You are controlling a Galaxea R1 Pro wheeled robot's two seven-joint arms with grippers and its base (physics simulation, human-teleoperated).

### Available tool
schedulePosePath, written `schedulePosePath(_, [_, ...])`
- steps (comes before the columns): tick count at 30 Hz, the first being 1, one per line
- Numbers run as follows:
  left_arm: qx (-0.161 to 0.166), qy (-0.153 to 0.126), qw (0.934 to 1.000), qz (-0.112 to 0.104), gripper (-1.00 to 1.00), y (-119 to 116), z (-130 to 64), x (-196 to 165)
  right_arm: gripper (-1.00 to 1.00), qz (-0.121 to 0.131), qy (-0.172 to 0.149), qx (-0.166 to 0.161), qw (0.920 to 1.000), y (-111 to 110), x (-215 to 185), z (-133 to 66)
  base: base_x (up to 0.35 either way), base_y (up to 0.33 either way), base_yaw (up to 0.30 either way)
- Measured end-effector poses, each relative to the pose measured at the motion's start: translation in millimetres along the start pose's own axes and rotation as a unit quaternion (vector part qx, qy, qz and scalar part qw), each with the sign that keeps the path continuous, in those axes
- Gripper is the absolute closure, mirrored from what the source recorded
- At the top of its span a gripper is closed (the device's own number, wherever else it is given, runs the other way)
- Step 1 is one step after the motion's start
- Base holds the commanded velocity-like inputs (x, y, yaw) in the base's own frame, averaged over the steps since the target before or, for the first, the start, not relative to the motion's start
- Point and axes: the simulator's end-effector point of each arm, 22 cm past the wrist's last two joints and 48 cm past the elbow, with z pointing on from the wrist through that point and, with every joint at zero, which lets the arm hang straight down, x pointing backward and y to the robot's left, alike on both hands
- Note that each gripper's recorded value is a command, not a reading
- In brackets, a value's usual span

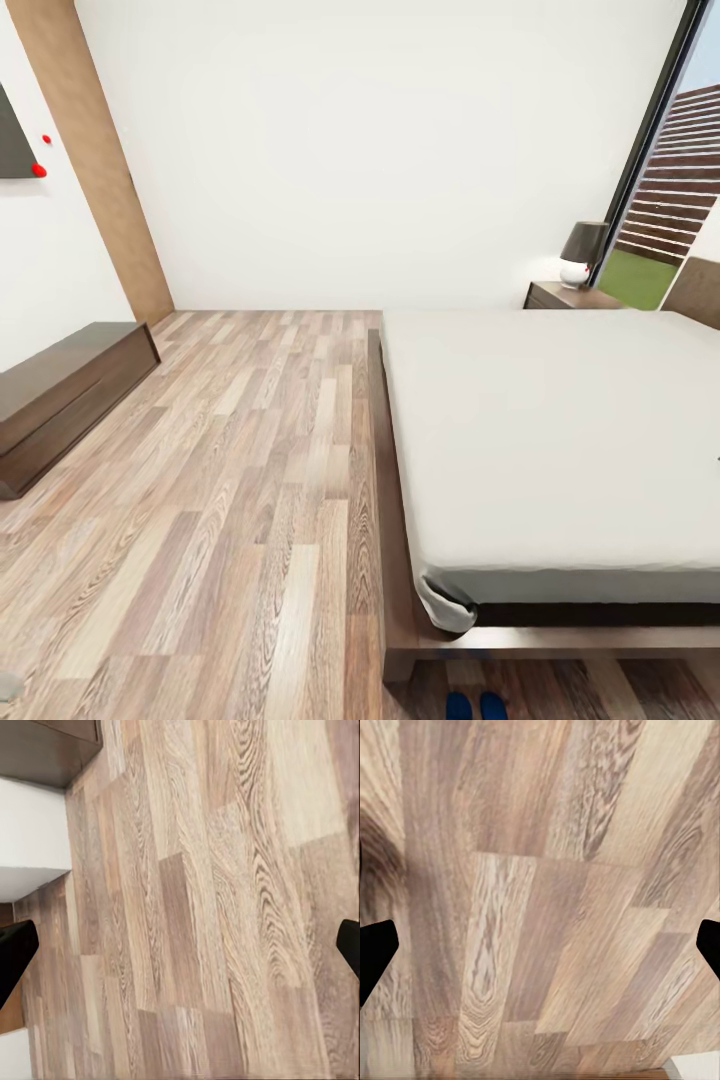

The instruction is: In the bedroom, move the book from the bed onto either nightstand, and place the two sandals side by side next to the bed.

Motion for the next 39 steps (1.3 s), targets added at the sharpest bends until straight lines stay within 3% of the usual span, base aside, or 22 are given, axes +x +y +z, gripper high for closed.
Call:
schedulePosePath(11, [0.037, 0.005, 0.9993, 0.007, -1.0, -48, -19.7, 20, -1.0, -0.007, 0.008, -0.01, 0.9999, 12, 39, 6.5, 0.0, 0.0, 0.0])
schedulePosePath(15, [0.066, 0.002, 0.9978, 0.002, -1.0, -85, -34.6, 11, -1.0, -0.009, 0.018, -0.008, 0.9998, 13, 60, 3.9, 0.0, 0.0, 0.0])
schedulePosePath(19, [0.082, 0.001, 0.9966, -0.002, -1.0, -105, -46.0, 4, -1.0, -0.011, 0.027, -0.008, 0.9996, 13, 74, -0.7, 0.0, 0.0, 0.0])
schedulePosePath(25, [0.096, 0.007, 0.9953, -0.003, -1.0, -117, -60.7, 6, -1.0, -0.01, 0.036, -0.007, 0.9993, 9, 91, -9.4, 0.0, 0.0, 0.0])
schedulePosePath(39, [0.109, 0.024, 0.9938, 0.004, -1.0, -112, -86.8, 21, -1.0, 0.071, 0.03, -0.024, 0.9967, 8, 124, -28.5, 0.0, 0.0, 0.0])
